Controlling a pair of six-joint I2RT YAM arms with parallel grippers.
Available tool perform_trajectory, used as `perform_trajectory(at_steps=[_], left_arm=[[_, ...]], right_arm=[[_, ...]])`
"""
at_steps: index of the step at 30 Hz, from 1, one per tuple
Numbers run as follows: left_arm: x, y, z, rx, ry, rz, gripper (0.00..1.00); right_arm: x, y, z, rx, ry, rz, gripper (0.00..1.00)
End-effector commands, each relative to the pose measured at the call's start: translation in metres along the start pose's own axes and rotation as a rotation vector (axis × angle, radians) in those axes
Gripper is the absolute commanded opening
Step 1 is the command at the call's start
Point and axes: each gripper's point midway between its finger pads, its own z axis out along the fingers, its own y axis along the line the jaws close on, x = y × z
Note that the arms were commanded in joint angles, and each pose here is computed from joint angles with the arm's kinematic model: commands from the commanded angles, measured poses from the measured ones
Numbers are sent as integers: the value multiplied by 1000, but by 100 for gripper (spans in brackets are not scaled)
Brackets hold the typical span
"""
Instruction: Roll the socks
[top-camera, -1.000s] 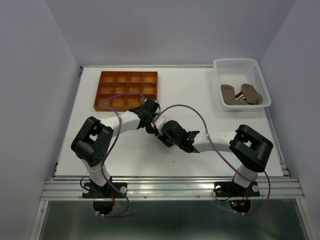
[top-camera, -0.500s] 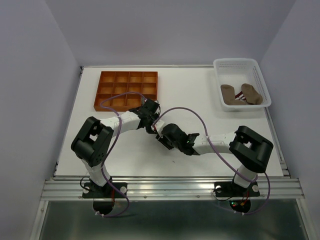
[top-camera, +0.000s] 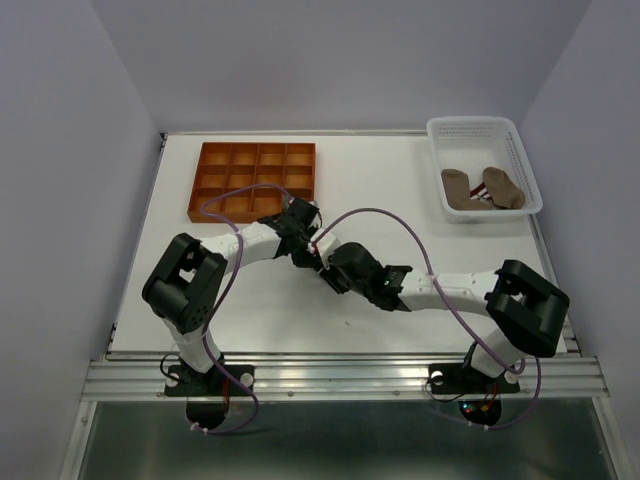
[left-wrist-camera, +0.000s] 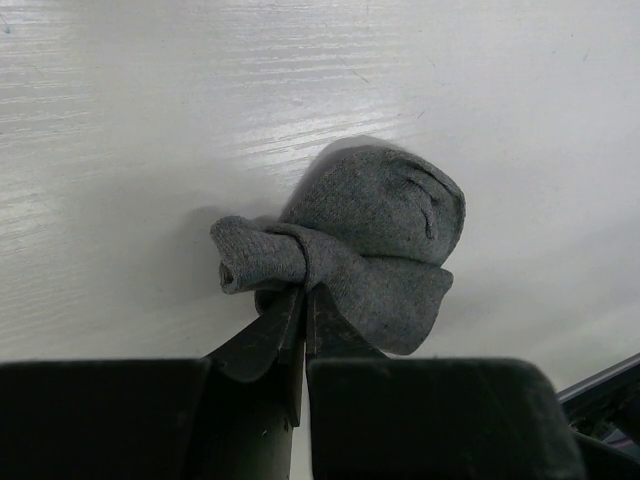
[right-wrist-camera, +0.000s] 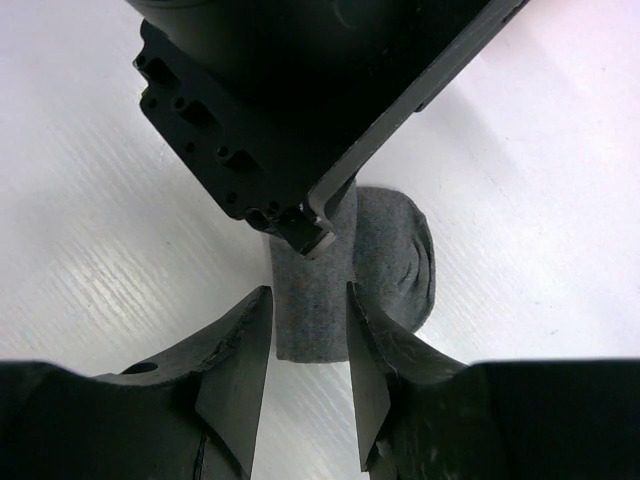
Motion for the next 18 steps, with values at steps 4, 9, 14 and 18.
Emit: perform_trajectory(at_steps=[4,9,14,18], left_arm=[[-8,-11,-6,36,-21,12,9],[-9,-13,-8,40,-24,14,9],[-8,-13,-7,42,-20,17,9],[-9,-14,-8,46,-23,18,9]], right_arm=[[3,12,7,-39,-3,10,41],[16,15,19,-34,35,5,41],[27,11,28,3,68,-7,41],[38,12,34,14,100,-15,41]])
